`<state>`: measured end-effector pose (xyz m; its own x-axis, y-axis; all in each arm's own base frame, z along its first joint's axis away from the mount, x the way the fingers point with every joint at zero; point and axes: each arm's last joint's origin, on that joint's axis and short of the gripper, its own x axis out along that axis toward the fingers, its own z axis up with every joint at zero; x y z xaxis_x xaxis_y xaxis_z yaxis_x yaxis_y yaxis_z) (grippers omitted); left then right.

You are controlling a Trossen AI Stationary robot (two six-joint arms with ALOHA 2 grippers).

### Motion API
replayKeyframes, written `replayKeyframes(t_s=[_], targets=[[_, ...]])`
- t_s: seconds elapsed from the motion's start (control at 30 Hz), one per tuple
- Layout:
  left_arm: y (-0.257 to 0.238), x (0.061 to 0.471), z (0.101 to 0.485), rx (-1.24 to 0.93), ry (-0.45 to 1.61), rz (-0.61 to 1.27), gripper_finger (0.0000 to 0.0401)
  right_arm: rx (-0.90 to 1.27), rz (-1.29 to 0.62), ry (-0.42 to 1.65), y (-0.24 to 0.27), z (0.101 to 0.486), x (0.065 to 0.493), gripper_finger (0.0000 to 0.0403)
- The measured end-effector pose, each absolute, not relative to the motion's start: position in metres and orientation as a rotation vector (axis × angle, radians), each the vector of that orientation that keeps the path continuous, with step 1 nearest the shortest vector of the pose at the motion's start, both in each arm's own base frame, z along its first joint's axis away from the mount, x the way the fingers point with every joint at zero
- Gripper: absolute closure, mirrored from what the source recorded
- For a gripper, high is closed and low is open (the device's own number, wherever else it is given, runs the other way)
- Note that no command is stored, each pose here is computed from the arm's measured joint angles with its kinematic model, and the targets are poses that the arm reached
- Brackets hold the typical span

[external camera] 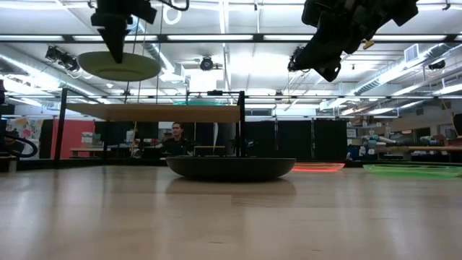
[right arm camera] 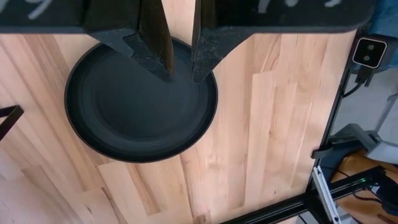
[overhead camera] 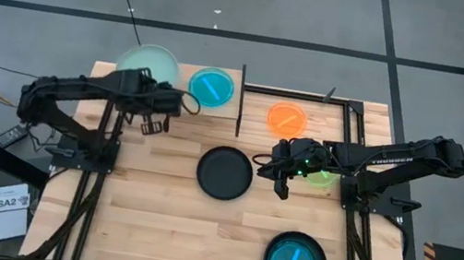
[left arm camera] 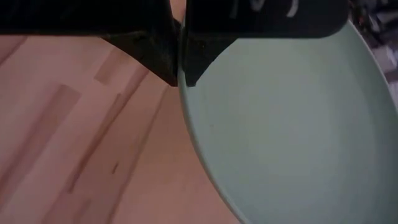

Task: Place and stack plates onto a shelf
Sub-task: Put the light blue plate on the shelf

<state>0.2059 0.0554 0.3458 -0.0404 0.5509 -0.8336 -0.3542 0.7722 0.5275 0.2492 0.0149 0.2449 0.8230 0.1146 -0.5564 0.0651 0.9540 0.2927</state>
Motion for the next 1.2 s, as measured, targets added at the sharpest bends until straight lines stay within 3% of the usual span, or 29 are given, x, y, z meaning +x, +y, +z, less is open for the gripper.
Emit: replayKeyframes(t_s=[0.97, 1.2], targets=[[0.096, 0.208, 0.346, -0.014, 1.321, 0.771, 0.0385, 0.308, 0.027, 0.605, 0.015, 0.245, 0.249, 0.0341], [0.101, 0.219, 0.329, -0.003, 1.376, 0.738, 0.0385, 0.308, 0.027, 0.604, 0.015, 0.245, 0.249, 0.0341]])
